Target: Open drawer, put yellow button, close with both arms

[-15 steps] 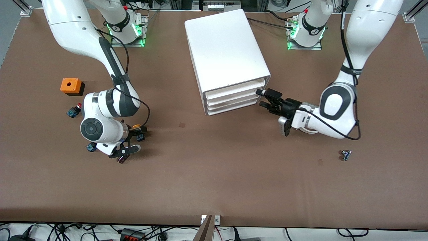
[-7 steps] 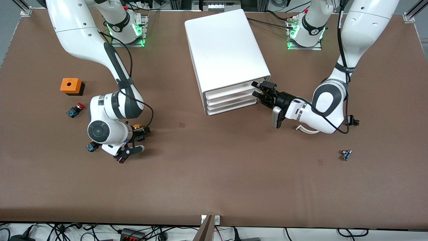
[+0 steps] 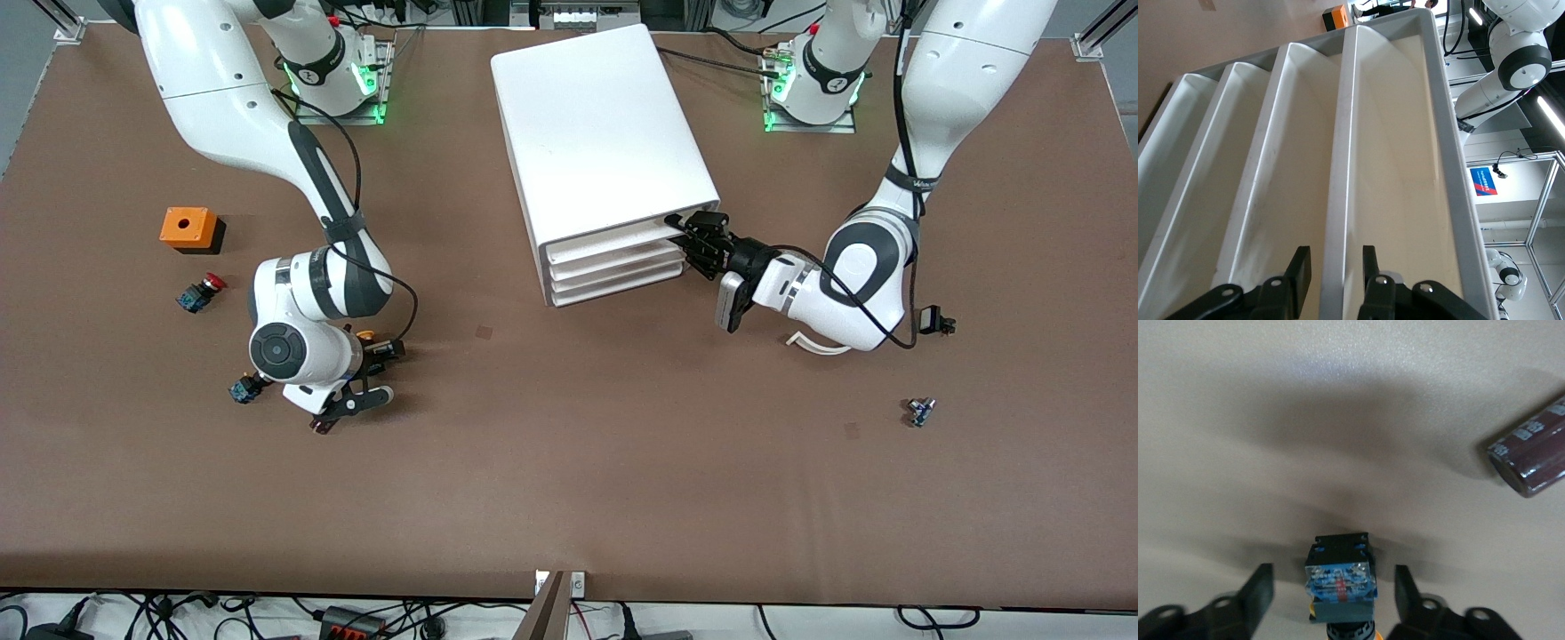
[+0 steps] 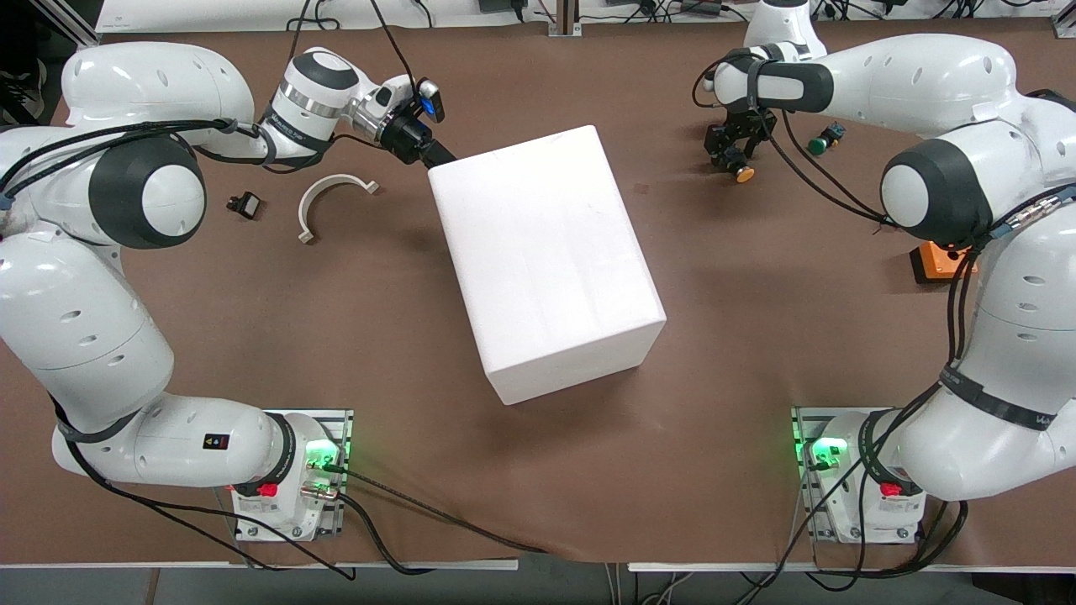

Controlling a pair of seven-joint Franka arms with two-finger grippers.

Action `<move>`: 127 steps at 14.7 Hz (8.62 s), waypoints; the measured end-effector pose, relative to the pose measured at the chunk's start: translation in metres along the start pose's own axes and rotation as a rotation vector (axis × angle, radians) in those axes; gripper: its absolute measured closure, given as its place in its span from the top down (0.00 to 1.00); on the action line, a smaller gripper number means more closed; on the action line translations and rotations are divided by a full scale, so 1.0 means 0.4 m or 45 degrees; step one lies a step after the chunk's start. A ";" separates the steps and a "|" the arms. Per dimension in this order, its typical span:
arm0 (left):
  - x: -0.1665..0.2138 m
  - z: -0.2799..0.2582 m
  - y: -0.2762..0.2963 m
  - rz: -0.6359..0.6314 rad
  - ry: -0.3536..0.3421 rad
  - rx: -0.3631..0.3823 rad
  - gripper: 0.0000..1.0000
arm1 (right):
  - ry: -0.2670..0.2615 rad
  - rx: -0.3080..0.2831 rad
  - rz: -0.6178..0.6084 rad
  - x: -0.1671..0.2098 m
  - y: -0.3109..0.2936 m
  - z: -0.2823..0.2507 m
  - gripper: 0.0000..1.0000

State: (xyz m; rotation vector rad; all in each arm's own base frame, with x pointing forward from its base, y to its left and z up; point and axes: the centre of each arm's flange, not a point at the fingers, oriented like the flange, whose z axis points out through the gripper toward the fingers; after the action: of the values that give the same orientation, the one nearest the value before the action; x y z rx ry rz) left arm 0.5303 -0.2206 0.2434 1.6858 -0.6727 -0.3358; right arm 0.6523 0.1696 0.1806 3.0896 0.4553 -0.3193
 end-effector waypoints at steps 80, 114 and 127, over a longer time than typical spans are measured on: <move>0.367 -0.208 0.222 -1.166 0.368 1.412 1.00 | 0.324 -0.085 0.305 0.055 -0.225 -0.729 1.00; 0.283 0.326 0.271 -1.226 0.138 1.495 1.00 | 0.203 0.017 0.381 -0.460 0.434 -0.966 1.00; 0.235 -0.336 0.444 -0.996 0.242 1.681 1.00 | 0.249 0.034 0.426 -0.587 0.399 -0.907 1.00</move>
State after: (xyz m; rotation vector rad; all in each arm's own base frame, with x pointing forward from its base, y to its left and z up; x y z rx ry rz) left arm 0.6360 -0.1884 0.4584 3.1876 0.0463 -0.2600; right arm 0.5502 -0.0387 0.5786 3.1592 -0.0711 -0.0185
